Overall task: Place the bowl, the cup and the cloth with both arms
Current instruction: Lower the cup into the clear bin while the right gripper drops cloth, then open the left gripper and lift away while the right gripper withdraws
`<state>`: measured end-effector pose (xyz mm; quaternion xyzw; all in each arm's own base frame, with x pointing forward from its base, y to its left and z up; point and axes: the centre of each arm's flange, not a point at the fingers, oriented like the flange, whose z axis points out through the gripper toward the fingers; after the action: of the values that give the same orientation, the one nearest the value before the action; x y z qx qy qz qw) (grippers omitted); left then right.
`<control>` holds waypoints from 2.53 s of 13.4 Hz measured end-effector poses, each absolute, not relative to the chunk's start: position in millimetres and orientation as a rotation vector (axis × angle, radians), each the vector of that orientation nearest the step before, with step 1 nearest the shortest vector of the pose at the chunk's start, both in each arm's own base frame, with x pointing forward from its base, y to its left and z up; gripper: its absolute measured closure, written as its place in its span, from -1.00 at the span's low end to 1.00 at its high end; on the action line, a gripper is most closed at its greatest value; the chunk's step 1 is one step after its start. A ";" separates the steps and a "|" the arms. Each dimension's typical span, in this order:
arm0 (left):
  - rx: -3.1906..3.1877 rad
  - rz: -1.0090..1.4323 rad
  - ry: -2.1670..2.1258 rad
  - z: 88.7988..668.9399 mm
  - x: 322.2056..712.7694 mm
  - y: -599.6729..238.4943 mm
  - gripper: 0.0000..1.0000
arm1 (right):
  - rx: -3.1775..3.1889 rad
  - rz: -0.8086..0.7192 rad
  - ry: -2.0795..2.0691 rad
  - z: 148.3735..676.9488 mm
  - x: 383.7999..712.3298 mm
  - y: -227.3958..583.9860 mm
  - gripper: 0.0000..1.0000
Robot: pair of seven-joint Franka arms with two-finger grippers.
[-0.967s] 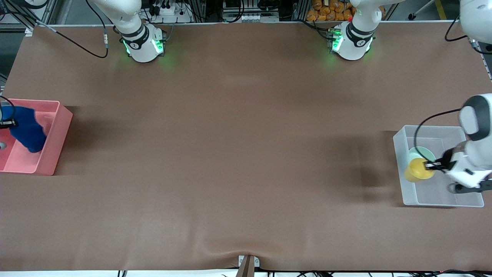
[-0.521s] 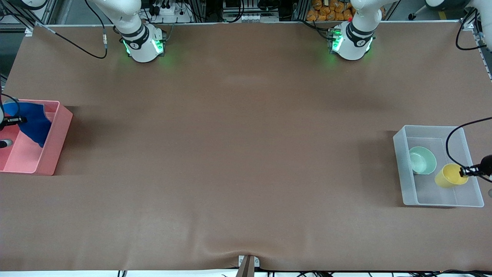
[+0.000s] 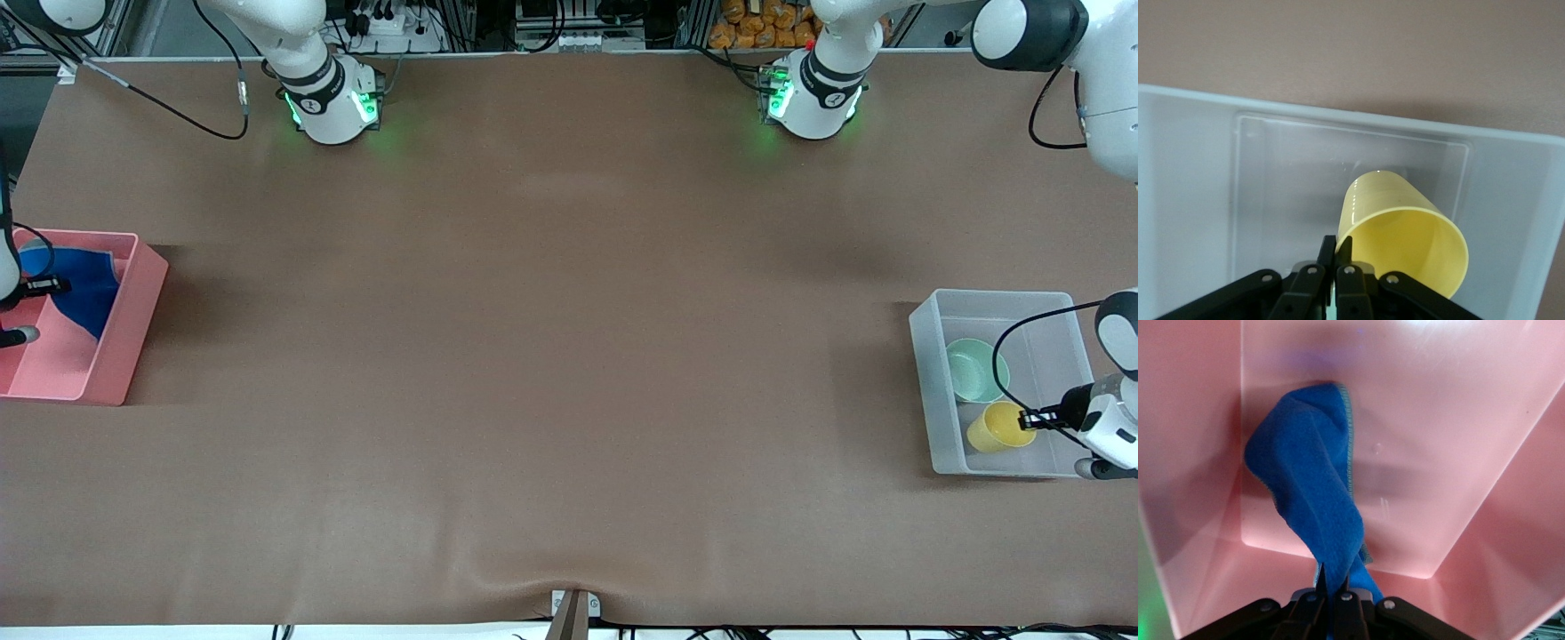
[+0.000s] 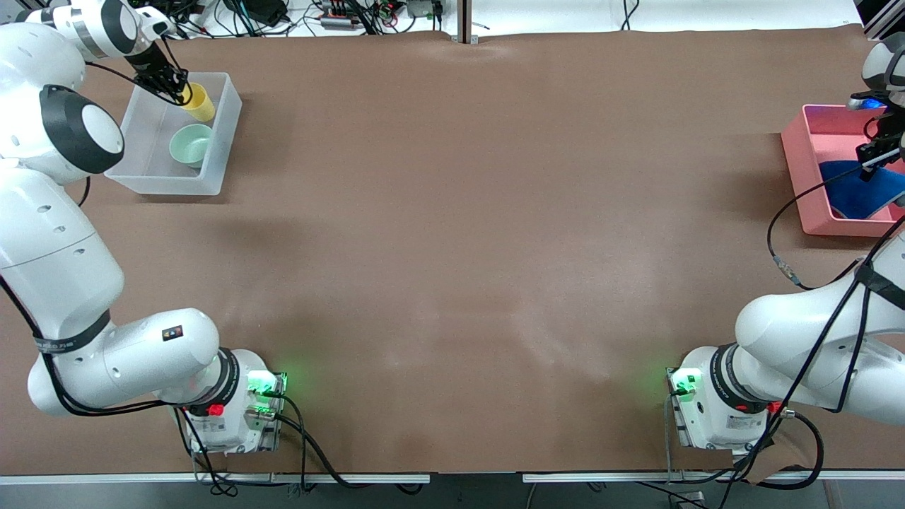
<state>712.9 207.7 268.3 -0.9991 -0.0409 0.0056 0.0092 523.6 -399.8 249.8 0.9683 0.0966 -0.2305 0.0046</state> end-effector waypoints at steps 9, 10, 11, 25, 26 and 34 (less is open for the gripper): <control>-3.119 -0.040 -0.102 263.1 722.7 196.8 0.02 | 3.036 -0.701 0.322 237.5 522.7 -405.3 0.96; -3.113 -0.057 -0.093 269.4 725.6 194.4 -0.15 | 3.036 -0.701 0.323 237.5 522.8 -405.2 0.96; -3.108 -0.071 -0.084 275.5 727.6 191.9 -0.38 | 3.036 -0.701 0.324 237.5 522.8 -405.1 0.96; -3.098 0.013 -0.048 430.7 700.2 -4.8 -1.00 | 2.986 -0.527 0.460 423.8 579.6 -324.2 -1.00; -3.098 0.016 -0.025 443.0 686.3 -17.7 -1.00 | 2.985 -0.509 0.462 437.9 581.6 -312.0 -1.00; -3.086 -0.012 0.221 544.4 599.3 -56.6 -1.00 | 3.030 -0.494 0.149 522.4 587.0 -168.1 -1.00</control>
<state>599.3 -56.6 544.4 -0.9971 0.0715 -0.0040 0.0238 587.0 -168.1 522.4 0.9853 0.0483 -0.1605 0.0342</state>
